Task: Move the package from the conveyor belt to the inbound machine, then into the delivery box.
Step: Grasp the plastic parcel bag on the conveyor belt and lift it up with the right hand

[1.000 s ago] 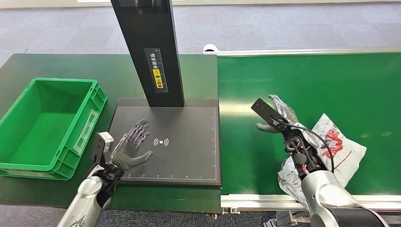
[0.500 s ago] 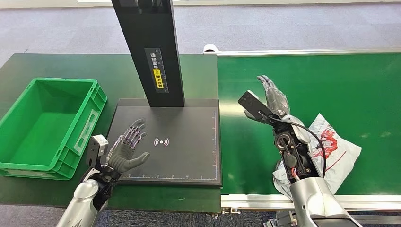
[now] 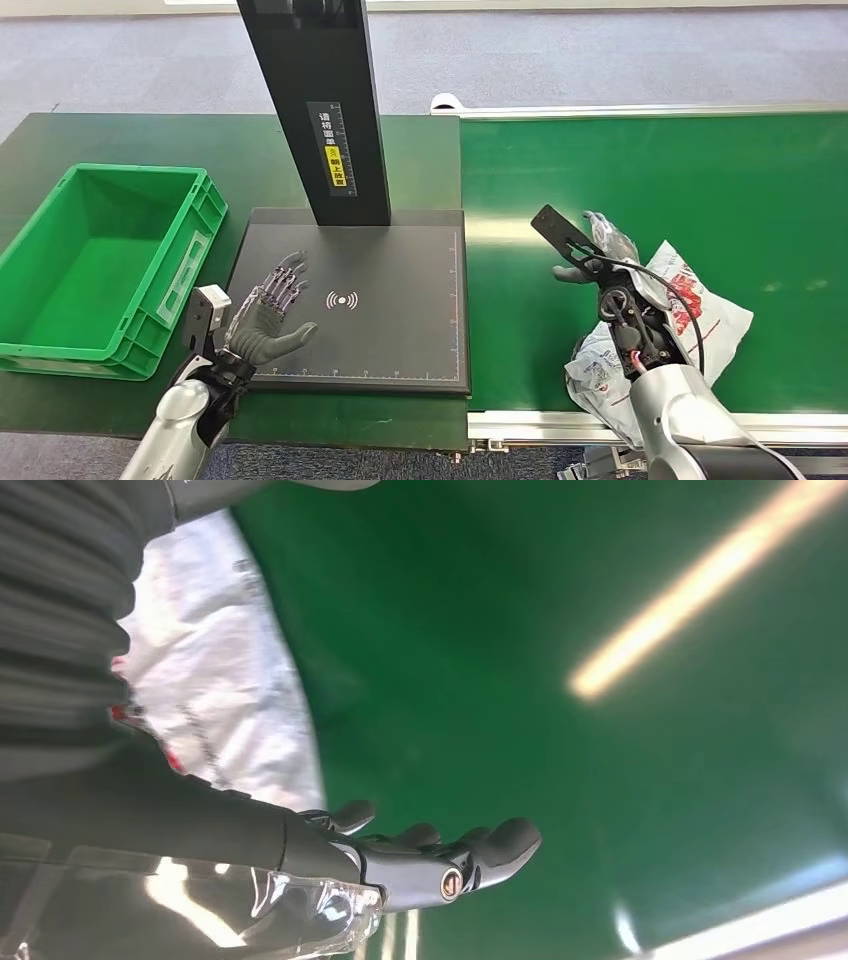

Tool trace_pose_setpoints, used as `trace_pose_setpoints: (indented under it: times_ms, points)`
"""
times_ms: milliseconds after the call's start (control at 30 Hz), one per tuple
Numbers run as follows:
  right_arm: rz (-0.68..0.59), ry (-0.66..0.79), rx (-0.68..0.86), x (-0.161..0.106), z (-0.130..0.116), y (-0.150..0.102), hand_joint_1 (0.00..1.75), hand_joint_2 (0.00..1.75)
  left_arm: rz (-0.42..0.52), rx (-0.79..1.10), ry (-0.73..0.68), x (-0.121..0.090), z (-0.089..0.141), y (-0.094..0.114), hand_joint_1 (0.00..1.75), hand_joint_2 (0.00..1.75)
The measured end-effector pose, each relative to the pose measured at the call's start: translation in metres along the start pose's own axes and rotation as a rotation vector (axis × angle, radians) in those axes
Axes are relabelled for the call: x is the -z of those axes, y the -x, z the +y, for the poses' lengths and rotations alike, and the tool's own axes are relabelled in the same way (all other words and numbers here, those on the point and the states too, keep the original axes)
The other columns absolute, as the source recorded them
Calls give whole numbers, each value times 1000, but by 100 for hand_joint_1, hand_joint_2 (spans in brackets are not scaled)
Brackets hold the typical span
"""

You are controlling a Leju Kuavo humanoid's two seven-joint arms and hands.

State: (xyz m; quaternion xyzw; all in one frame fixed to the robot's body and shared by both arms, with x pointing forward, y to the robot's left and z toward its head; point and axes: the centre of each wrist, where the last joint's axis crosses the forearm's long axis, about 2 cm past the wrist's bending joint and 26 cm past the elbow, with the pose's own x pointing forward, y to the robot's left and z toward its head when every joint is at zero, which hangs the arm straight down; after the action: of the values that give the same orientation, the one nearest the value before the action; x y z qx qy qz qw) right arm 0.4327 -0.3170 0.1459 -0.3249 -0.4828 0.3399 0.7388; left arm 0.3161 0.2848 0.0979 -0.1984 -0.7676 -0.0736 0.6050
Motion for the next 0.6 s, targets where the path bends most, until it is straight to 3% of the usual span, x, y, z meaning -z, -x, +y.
trace_pose_setpoints:
  times_ms: [300,600]
  points:
    - [227,-107,69,1,2,49,0,175,1,-10,2,8,1,0,0,175]
    - [330,-173,83,-1,3,67,0,175,2,-18,21,30,-1,-6,0,175]
